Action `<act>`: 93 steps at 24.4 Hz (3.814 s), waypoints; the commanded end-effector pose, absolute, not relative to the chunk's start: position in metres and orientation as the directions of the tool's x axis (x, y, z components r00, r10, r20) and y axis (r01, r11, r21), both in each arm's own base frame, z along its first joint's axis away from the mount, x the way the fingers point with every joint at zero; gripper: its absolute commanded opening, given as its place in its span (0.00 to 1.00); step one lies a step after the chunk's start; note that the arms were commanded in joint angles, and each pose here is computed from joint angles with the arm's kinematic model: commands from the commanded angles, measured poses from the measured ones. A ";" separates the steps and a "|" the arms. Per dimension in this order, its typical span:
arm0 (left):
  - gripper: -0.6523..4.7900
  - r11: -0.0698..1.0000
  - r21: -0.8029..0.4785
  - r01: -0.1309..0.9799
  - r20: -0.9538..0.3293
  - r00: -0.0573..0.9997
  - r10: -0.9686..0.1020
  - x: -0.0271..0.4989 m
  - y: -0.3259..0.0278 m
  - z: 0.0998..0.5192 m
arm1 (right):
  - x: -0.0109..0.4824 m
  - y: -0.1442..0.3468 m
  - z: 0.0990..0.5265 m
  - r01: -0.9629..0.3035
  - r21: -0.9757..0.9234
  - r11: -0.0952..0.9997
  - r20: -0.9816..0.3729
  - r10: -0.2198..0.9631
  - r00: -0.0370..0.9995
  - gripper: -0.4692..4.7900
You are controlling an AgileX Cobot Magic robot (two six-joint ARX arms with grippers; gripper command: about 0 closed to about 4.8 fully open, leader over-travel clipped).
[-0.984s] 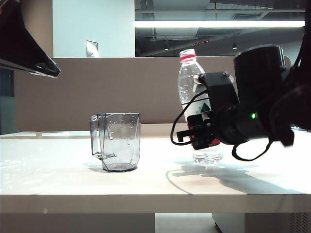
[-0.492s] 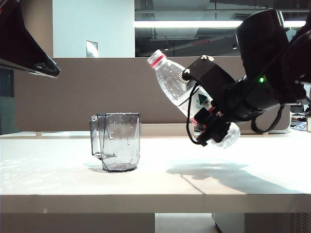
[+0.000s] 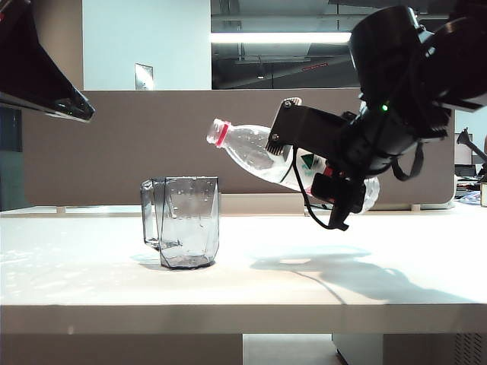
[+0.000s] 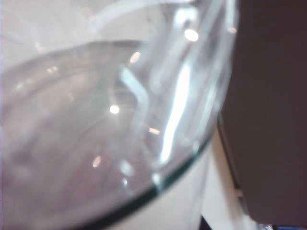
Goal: Pick up the mineral water bottle on the table and pour water into the mug until it's half full.
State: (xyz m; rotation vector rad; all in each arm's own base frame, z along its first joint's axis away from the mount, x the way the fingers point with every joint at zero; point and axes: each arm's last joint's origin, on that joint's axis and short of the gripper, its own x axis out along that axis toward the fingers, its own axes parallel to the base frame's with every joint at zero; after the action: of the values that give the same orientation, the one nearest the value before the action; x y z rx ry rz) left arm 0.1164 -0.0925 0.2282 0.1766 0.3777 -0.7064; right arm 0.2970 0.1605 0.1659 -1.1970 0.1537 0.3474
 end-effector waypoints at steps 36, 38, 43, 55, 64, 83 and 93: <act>0.12 0.749 0.030 0.662 -0.380 0.700 -0.604 0.117 -0.093 0.230 | 0.321 0.173 0.219 -0.106 -0.983 -0.152 -0.129 0.152 0.980 0.53; 0.12 0.749 0.030 0.662 -0.380 0.700 -0.604 0.117 -0.093 0.230 | 0.321 0.173 0.219 -0.106 -0.981 -0.161 -0.130 0.151 0.980 0.53; 0.12 0.749 0.030 0.662 -0.380 0.700 -0.604 0.117 -0.093 0.230 | 0.321 0.173 0.219 -0.102 -0.978 -0.182 -0.130 0.149 0.980 0.53; 0.12 0.748 0.030 0.663 -0.380 0.700 -0.604 0.117 -0.093 0.230 | 0.321 0.173 0.219 -0.099 -0.974 -0.202 -0.130 0.149 0.980 0.52; 0.12 0.748 0.030 0.663 -0.380 0.700 -0.604 0.117 -0.093 0.230 | 0.321 0.174 0.218 -0.118 -0.988 -0.099 -0.132 0.151 0.980 0.52; 0.12 0.748 0.030 0.663 -0.380 0.700 -0.604 0.117 -0.093 0.230 | 0.306 0.187 0.188 -0.463 -0.247 0.851 -0.106 0.451 0.886 0.53; 0.12 0.748 0.030 0.663 -0.380 0.700 -0.604 0.117 -0.093 0.230 | 0.299 0.184 0.125 -0.464 0.049 0.884 -0.004 0.465 0.885 0.53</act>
State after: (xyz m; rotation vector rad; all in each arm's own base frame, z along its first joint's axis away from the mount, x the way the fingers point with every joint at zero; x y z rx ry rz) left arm 0.1164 -0.0925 0.2282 0.1765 0.3777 -0.7068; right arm 0.2986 0.1829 0.1204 0.0007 0.0699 0.4774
